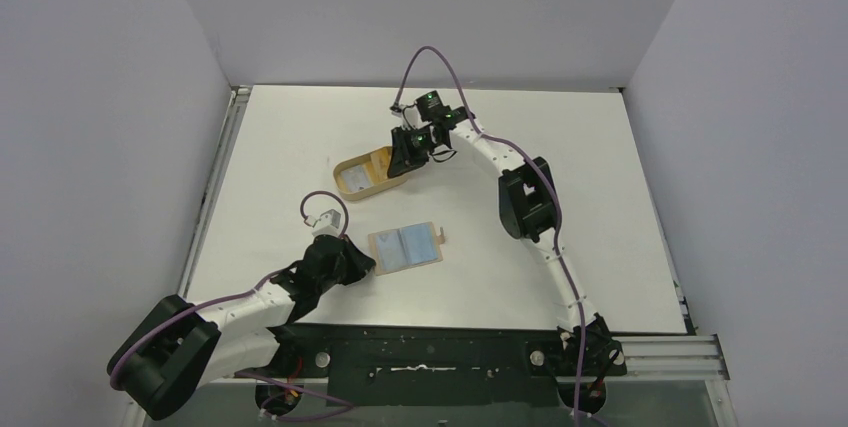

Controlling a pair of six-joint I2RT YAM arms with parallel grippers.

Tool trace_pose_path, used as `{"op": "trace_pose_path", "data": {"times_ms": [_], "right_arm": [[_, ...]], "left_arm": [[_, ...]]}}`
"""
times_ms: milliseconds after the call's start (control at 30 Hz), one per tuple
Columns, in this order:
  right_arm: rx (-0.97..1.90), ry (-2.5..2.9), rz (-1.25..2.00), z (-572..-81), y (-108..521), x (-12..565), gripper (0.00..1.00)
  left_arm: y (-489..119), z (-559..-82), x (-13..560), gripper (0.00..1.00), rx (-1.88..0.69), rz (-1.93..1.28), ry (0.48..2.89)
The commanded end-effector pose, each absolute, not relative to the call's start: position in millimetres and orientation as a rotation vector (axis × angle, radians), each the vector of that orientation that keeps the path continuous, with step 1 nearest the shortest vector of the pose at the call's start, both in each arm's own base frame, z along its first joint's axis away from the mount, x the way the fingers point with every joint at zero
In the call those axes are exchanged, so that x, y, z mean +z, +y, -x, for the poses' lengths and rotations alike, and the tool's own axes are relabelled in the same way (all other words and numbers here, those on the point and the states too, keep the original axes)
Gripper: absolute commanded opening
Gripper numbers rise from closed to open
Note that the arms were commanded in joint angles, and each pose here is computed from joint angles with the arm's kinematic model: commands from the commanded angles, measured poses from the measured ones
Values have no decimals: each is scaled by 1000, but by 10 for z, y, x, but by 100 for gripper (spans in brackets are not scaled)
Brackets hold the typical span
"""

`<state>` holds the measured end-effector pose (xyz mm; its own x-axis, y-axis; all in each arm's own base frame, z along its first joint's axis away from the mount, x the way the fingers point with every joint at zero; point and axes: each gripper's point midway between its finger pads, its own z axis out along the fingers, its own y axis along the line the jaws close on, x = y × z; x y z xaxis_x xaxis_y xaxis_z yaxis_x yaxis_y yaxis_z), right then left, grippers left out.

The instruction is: Take the credit cards out of the card holder

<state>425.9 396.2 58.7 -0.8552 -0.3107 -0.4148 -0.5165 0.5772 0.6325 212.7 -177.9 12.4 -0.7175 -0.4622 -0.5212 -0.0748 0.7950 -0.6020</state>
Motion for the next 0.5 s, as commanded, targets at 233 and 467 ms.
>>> {"op": "trace_pose_path", "data": {"times_ms": [233, 467], "right_arm": [[1116, 2471, 652, -4440, 3806, 953, 24], [1115, 2376, 640, -4570, 3748, 1445, 30]], "left_arm": [[-1684, -2034, -50, 0, -665, 396, 2367], [-1689, -2038, -44, 0, -663, 389, 2368]]}}
